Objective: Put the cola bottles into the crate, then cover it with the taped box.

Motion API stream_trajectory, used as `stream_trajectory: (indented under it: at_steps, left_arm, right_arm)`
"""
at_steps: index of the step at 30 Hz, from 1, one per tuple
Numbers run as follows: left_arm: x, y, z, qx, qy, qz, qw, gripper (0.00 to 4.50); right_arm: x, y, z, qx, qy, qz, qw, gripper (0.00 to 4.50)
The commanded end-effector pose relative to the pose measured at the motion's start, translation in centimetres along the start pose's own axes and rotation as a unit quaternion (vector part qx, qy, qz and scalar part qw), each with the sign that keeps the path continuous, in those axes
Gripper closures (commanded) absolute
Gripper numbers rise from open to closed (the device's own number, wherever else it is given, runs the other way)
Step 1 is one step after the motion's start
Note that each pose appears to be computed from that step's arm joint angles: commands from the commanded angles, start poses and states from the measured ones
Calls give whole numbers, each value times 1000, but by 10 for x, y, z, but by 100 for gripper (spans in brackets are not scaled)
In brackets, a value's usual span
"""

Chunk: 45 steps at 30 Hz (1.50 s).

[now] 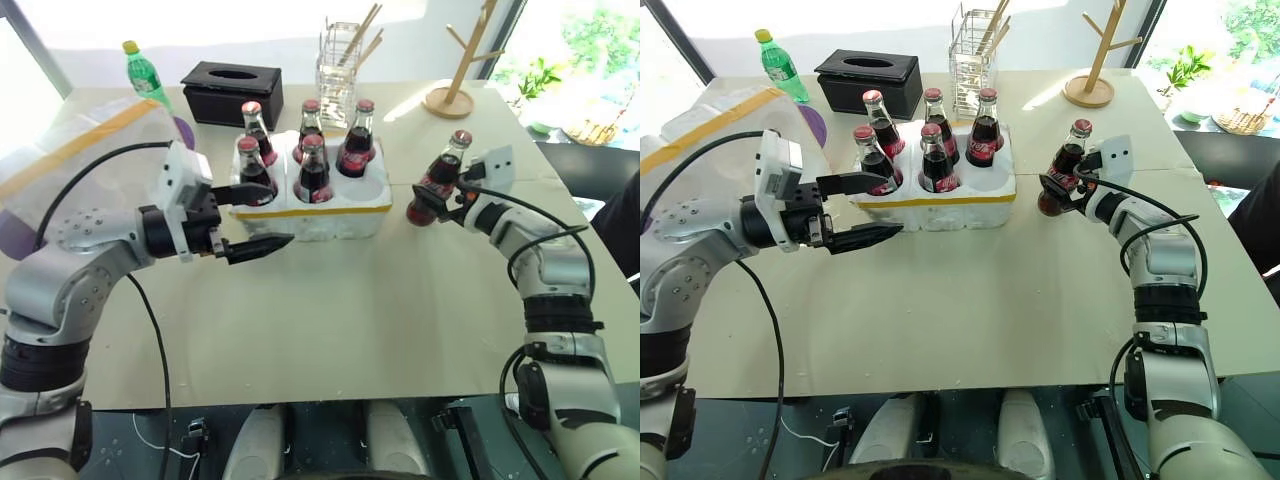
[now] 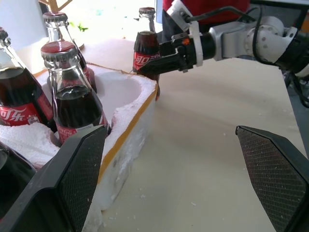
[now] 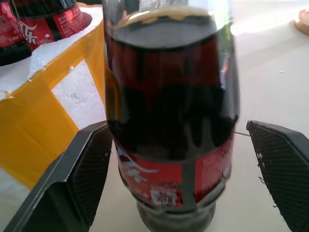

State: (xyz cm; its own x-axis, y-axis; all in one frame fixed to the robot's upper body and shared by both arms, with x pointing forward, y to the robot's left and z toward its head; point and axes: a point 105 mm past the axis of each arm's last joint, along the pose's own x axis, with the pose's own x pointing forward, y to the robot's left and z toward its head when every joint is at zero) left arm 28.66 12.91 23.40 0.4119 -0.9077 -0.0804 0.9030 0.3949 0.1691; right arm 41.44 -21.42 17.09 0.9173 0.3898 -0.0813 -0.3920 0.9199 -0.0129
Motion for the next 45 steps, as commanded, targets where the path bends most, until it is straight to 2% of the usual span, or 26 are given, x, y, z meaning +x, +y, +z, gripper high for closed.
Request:
stream_trajectory:
  at_steps: [1, 3, 5, 9, 13, 17, 20, 23, 26, 31, 35, 37, 39, 45]
  left_arm:
    - [-5, -2, 10, 21, -7, 7, 1000, 0]
    - [-6, -1, 10, 21, -7, 10, 1000, 0]
    - [-7, -1, 10, 21, -7, 12, 1000, 0]
    - [-9, -1, 9, 19, -7, 18, 1000, 0]
    - [-10, -1, 10, 16, -10, 25, 1000, 0]
    - [-10, 1, 10, 16, -11, 27, 999, 0]
    - [-9, 2, 10, 18, -11, 27, 999, 0]
    - [-9, 2, 10, 20, -11, 27, 999, 0]
    - [-9, 3, 11, 22, -12, 28, 999, 0]
    - [-10, 2, 10, 22, -11, 31, 999, 0]
    - [-11, 2, 11, 22, -10, 34, 999, 0]
    - [-12, 2, 11, 22, -8, 35, 999, 0]
    - [-13, 2, 11, 22, -7, 36, 999, 0]
    - [-20, 2, 10, 21, 1, 46, 999, 0]
  right_arm:
    - [5, 3, 17, -12, -31, 10, 999, 93]
    - [4, 5, 23, -14, -44, 18, 999, 172]
    - [1, 7, 34, -14, -63, 25, 998, 169]
    - [-12, 11, 76, -38, -118, 48, 991, 169]
    - [-21, 34, 132, -56, -182, 99, 977, 169]
    - [-17, 63, 148, -58, -187, 156, 968, 169]
    - [-13, 86, 144, -66, -178, 197, 962, 169]
    - [-2, 105, 124, -88, -142, 217, 962, 169]
    - [9, 104, 107, -85, -113, 205, 969, 169]
    - [18, 117, 78, -73, -74, 232, 967, 169]
    - [33, 113, 51, -70, -18, 218, 973, 169]
    - [36, 110, 46, -64, -8, 213, 975, 66]
    - [37, 108, 46, -60, -6, 211, 976, 4]
    - [22, 95, 60, -68, -24, 205, 976, 4]
